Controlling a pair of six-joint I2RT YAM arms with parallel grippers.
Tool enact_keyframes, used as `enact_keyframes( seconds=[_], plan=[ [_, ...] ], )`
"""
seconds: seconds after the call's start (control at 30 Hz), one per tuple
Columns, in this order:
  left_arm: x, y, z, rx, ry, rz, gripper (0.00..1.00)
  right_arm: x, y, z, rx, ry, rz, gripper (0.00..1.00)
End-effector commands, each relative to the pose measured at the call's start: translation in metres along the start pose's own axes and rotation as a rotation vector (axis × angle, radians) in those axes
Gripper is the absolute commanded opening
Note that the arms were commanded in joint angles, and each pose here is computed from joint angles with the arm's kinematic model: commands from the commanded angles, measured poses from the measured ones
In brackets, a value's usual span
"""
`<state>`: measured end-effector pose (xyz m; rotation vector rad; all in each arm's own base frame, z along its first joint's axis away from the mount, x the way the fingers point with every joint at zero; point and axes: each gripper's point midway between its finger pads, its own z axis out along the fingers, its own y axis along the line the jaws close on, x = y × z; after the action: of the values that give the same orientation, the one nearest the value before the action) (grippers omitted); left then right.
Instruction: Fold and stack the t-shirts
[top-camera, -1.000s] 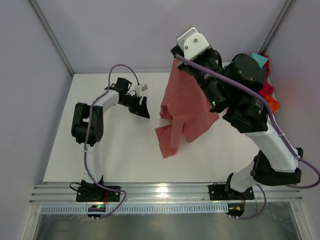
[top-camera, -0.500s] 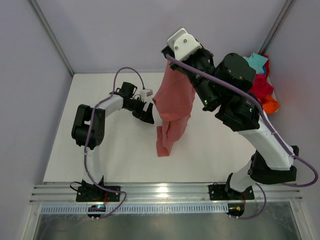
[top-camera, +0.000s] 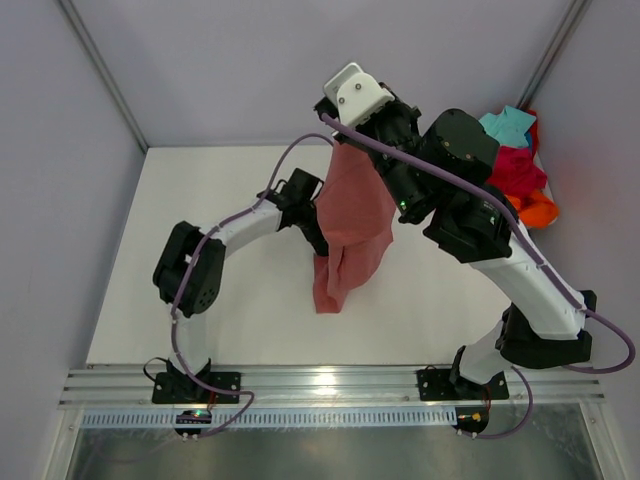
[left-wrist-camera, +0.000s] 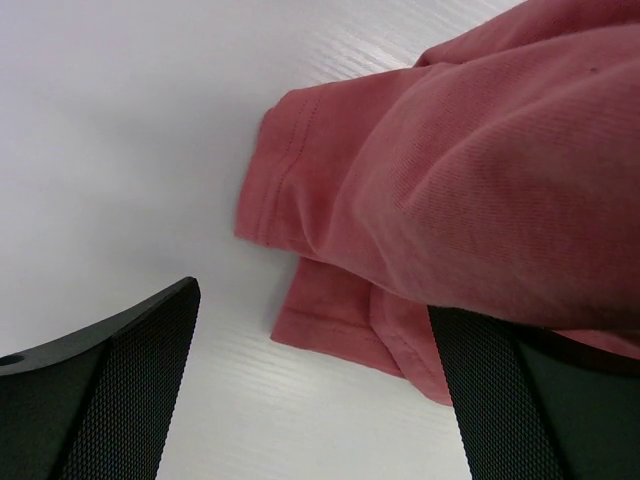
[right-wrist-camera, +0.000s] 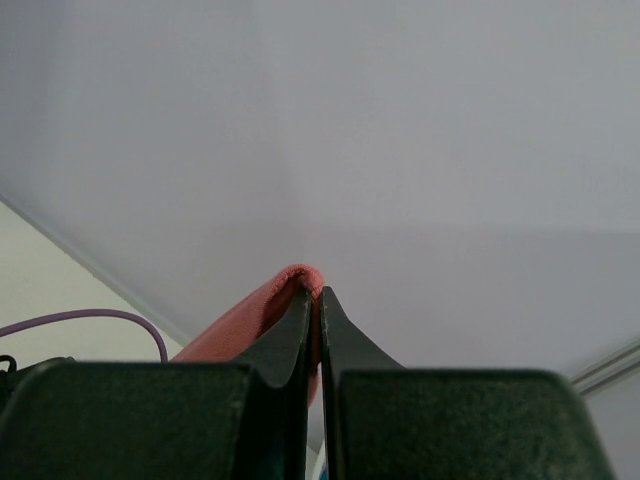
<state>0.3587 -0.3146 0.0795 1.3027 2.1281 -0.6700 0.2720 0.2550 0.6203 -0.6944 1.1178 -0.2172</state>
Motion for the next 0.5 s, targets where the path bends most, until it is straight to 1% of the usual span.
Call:
enact_keyframes(
  seconds=[0.0,0.07,0.13,0.2,0.27,0.3,0.37,0.47],
  plan=[
    [-0.023,0.008,-0.021,-0.056,-0.082,0.091,0.97,-0.009,-0.03,-0.011,0.073,-0.032,0.037,0.03],
    [-0.026,0.006,-0.033,-0.071,-0.096,0.133,0.97,-0.007,-0.03,-0.011,0.073,-0.027,0.031,0.03],
    [-0.016,0.004,-0.04,-0.084,-0.073,0.16,0.98,-0.005,-0.032,-0.013,0.079,-0.025,0.032,0.03],
    [-0.018,0.002,-0.055,-0.101,-0.085,0.219,0.98,-0.003,-0.034,-0.012,0.083,-0.02,0.031,0.03],
    [-0.008,-0.005,-0.062,-0.08,-0.08,0.234,0.99,-0.002,-0.036,-0.012,0.088,-0.018,0.03,0.03],
    [-0.013,-0.01,-0.072,-0.075,-0.105,0.241,0.99,-0.002,-0.037,-0.013,0.091,-0.017,0.031,0.03],
    [-0.016,-0.024,-0.076,-0.019,-0.142,0.224,0.99,0.0,-0.037,-0.012,0.091,-0.016,0.034,0.03],
    [-0.035,-0.04,-0.085,0.048,-0.221,0.197,0.99,0.0,-0.036,-0.011,0.089,-0.017,0.037,0.03]
  ],
)
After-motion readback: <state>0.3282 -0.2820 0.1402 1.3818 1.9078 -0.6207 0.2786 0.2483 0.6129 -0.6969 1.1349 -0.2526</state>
